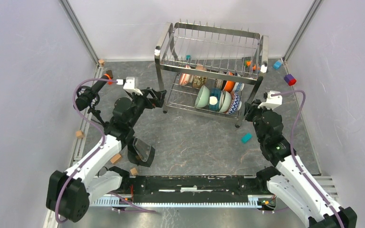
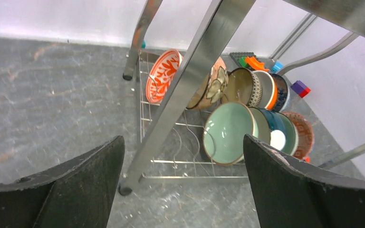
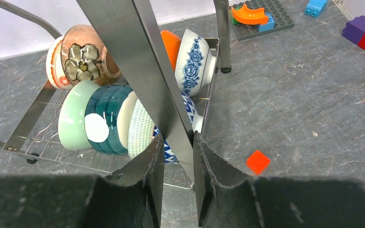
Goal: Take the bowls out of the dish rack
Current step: Adjust the dish rack at the center of the board.
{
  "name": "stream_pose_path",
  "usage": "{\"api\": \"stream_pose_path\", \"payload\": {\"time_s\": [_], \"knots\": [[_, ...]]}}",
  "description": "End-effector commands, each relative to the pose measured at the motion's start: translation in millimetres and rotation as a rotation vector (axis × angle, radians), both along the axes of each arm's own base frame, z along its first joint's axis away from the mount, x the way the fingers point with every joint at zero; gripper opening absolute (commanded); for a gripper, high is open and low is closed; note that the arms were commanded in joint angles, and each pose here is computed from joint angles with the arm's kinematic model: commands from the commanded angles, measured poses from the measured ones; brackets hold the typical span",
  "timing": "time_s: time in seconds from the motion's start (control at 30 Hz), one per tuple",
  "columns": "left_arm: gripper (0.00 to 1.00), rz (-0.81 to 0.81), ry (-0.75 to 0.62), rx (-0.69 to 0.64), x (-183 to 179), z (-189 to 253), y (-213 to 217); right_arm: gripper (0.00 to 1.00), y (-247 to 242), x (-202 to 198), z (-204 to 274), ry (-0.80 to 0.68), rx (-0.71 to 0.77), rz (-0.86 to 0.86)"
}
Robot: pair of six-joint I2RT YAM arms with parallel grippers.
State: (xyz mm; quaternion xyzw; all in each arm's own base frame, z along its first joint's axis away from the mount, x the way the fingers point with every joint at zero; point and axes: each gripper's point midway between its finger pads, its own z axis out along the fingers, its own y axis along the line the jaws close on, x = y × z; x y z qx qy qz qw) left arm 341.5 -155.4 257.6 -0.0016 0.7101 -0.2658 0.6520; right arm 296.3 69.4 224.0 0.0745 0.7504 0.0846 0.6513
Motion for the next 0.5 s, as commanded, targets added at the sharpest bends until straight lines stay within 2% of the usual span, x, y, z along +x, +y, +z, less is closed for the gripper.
{"api": "stream_pose_path", "payload": {"time_s": [0.0, 0.27, 0.47], "knots": [[0.99, -0.004, -0.258, 0.071, 17, 52, -7, 0.20, 20, -8, -10, 0.024, 0.043, 0.098], [0.82, 0.026, -0.213, 0.183, 53, 39, -18, 0.21, 23, -9, -7, 0.017, 0.051, 0.119], [0.60, 0.027, -0.207, 0.232, 67, 34, -23, 0.21, 25, -10, -8, 0.021, 0.053, 0.129]]}}
